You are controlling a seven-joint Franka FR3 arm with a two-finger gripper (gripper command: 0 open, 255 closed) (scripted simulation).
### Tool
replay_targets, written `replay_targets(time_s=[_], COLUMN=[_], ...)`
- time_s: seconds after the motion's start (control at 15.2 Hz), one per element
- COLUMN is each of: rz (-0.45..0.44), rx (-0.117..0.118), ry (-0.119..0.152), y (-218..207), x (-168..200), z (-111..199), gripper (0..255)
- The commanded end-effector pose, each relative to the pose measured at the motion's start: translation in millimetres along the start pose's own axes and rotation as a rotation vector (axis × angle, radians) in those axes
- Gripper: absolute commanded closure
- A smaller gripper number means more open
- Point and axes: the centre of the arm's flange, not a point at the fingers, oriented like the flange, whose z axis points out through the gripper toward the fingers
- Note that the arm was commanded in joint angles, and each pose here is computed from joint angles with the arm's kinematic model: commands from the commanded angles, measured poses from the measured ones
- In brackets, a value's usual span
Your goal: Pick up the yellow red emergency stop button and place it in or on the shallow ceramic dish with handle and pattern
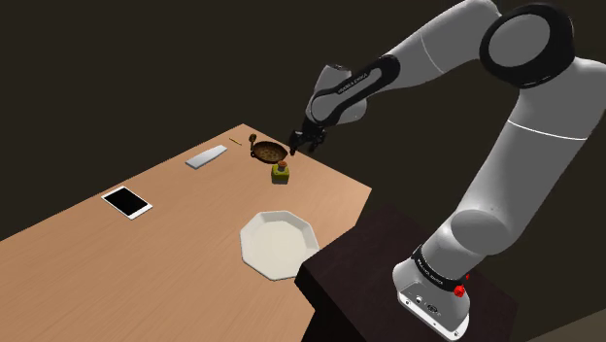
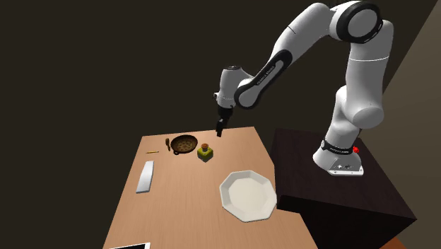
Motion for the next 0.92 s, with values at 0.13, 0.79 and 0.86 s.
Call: replay_targets(time_s=[0.13, 0.79, 0.86], rz=[0.017, 0.044, 0.044], rx=[-0.010, -0.025, -0.025], ry=[0.007, 0.017, 0.017], y=[3.1, 6.5, 6.6], x=[27.3, 69.1, 69.2], z=[46.2, 135.8, 141.1], gripper=[0, 0, 0])
